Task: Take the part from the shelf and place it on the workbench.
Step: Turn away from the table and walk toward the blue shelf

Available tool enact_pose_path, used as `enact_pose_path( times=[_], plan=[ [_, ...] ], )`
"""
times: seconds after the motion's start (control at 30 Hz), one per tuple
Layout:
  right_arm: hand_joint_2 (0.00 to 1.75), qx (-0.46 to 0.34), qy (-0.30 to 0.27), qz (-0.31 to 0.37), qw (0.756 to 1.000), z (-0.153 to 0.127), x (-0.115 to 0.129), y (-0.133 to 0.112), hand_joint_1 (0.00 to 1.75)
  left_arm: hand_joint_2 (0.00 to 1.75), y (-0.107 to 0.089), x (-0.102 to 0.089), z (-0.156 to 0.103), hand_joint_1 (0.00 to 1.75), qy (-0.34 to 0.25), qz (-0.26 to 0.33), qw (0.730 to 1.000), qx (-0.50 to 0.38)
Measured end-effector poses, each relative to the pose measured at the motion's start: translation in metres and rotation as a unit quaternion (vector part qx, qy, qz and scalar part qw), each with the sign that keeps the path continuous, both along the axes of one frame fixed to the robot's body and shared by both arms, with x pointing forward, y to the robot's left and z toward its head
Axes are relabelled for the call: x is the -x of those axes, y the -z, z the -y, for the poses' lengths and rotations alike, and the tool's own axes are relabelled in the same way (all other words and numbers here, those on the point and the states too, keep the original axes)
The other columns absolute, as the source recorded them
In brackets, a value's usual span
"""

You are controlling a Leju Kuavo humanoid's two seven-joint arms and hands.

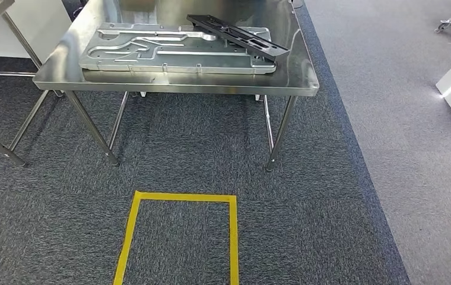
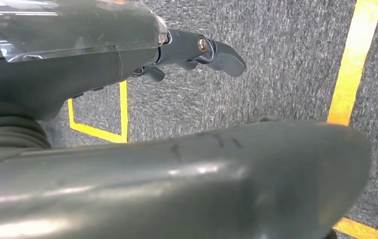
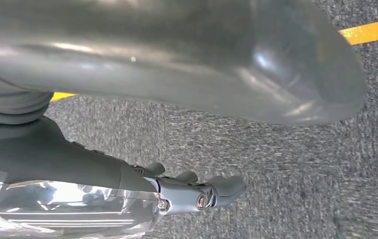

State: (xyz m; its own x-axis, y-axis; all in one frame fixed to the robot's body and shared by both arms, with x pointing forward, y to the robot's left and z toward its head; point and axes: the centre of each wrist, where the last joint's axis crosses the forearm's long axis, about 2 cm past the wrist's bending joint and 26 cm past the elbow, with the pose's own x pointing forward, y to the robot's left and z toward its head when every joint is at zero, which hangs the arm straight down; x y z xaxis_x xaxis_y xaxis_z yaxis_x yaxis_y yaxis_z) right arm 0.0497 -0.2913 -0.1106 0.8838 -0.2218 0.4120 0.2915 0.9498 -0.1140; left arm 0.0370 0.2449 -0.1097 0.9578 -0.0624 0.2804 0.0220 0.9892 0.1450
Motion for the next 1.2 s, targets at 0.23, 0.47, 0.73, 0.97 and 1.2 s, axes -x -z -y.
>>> enact_pose_path(
  times=[0.23,0.47,0.73,0.97,1.2],
  plan=[
    [0.00,0.008,-0.038,0.039,0.998,-0.0025,-0.0030,-0.0004,0.00,0.00,-0.0002,-0.0020,0.0007,0.00,0.007,0.002,1.000,0.005],
    [0.00,0.038,-0.071,0.039,0.996,-0.0030,-0.0039,-0.0007,0.00,0.00,-0.0002,-0.0022,0.0006,0.00,0.012,0.002,1.000,0.004],
    [0.00,0.050,-0.065,0.021,0.996,-0.0010,-0.0049,-0.0010,0.00,0.00,-0.0004,-0.0027,0.0022,0.00,0.012,0.000,1.000,0.007],
    [0.00,0.054,-0.063,0.012,0.996,0.0014,-0.0036,-0.0008,0.00,0.00,-0.0005,-0.0016,0.0041,0.00,0.011,-0.003,1.000,0.008],
    [0.00,0.054,-0.064,0.011,0.996,0.0018,-0.0047,-0.0010,0.00,0.00,-0.0007,-0.0020,0.0053,0.00,0.009,-0.003,1.000,0.010]
  ],
)
